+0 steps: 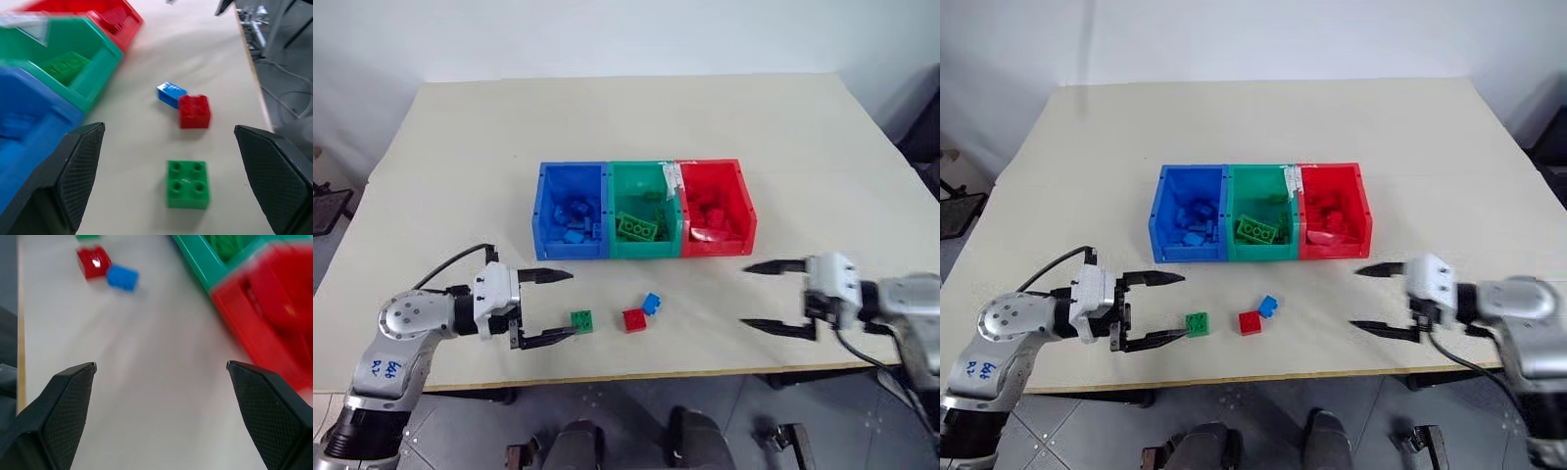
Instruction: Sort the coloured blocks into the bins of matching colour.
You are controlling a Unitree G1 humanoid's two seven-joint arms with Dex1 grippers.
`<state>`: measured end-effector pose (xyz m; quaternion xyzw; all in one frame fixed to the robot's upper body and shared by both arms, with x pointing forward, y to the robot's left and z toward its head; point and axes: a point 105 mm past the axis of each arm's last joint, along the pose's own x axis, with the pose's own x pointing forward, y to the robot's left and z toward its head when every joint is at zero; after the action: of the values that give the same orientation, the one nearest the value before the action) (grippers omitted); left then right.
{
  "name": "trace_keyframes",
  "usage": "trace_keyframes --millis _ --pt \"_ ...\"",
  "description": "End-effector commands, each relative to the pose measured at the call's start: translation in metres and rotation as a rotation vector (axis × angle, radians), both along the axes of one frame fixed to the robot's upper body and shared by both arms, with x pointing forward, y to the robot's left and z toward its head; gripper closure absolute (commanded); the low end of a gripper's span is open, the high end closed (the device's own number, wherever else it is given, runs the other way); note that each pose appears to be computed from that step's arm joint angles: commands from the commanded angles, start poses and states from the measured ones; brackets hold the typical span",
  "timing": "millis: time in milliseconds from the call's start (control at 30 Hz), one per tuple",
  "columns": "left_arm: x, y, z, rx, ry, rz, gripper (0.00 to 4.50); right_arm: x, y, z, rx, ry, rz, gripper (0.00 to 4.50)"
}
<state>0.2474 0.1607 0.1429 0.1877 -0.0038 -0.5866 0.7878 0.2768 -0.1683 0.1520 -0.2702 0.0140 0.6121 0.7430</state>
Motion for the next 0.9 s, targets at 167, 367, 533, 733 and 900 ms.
trace_keyframes --millis 167,367,533,733,900 --pt "-0.009 0.017 0.003 0.054 -0.041 0.073 0.0 0.027 0.075 -0.02 -0.124 -0.018 0.177 0.04" --pt "-0.013 0.016 0.003 0.049 -0.046 0.098 0.0 0.039 0.092 -0.038 -0.181 0.017 0.222 0.21" --pt "-0.015 0.019 0.002 0.05 -0.042 0.123 0.0 0.032 0.091 -0.041 -0.19 0.045 0.261 1.59" --pt "-0.012 0.018 0.003 0.021 -0.051 0.165 0.0 0.034 0.09 -0.03 -0.088 0.035 0.217 2.94" --pt "-0.008 0.025 0.009 -0.101 -0.061 0.312 0.0 0.048 0.09 0.0 -0.006 0.013 0.11 2.94"
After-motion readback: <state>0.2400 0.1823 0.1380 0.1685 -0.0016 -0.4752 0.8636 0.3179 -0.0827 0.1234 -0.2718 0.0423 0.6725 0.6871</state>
